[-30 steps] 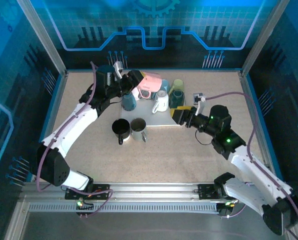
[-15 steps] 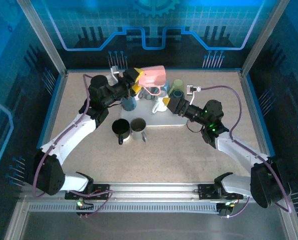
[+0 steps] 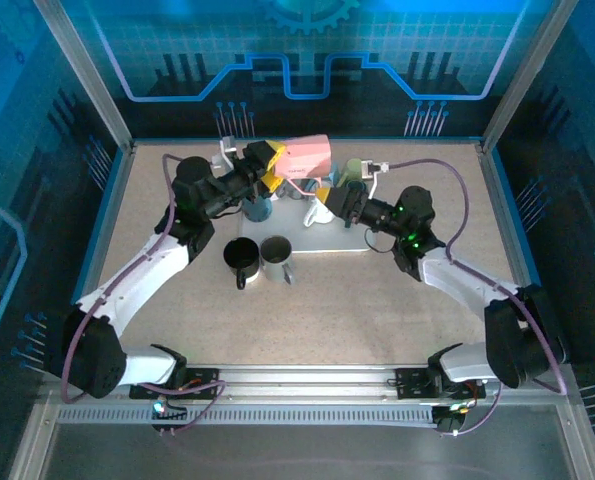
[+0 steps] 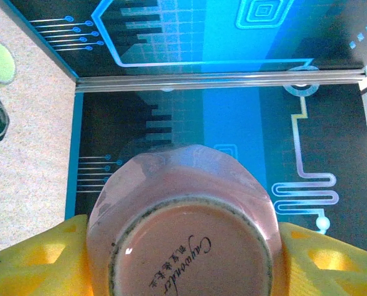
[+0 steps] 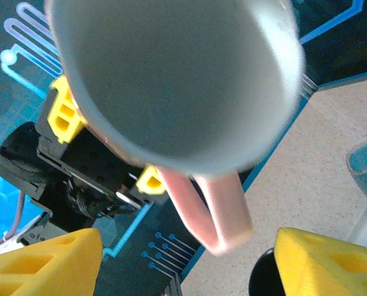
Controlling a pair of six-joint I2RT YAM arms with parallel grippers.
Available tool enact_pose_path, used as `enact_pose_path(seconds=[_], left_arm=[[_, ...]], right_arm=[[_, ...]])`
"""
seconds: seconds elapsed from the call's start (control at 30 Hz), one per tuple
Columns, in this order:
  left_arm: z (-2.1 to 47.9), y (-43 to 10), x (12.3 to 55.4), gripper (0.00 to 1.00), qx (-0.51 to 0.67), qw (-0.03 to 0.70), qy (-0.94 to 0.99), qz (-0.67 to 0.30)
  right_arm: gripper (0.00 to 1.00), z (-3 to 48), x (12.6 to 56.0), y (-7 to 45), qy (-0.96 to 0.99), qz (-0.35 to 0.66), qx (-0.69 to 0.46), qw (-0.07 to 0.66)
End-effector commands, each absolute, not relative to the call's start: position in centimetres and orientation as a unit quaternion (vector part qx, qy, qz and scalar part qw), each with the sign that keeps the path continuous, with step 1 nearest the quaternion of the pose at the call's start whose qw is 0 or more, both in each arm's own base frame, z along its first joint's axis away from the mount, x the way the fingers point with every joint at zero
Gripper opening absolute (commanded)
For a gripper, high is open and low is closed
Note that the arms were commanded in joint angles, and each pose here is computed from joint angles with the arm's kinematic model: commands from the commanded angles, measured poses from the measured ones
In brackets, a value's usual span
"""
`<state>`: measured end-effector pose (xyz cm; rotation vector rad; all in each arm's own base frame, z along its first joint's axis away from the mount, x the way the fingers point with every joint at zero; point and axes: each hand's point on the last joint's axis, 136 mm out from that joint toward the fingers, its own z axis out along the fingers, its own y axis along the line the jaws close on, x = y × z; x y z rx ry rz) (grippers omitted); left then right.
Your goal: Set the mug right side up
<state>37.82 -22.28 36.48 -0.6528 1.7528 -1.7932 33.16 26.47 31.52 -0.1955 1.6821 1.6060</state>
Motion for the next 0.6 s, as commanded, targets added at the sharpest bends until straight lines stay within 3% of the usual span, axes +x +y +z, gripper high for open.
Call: enact_pose_path(seconds=[0.0, 0.17, 0.57], left_arm=[[42.1, -21.8, 35.2, 0.44, -0.185, 0.309, 0.605, -0.71], [41.8, -21.9, 34.7, 0.44, -0.186, 0.305, 0.608, -0.709], [39.6, -22.6, 34.3, 0.45, -0.189, 0.286, 0.626, -0.7]], right_arm=[[0.73, 33.6, 33.8, 26.6, 0.629, 0.648, -0.117, 0.413], [0.62, 34.8, 34.4, 27.6, 0.582, 0.701, -0.138, 0.388], [0.06, 34.7, 33.5, 27.7, 0.57, 0.707, -0.154, 0.389]])
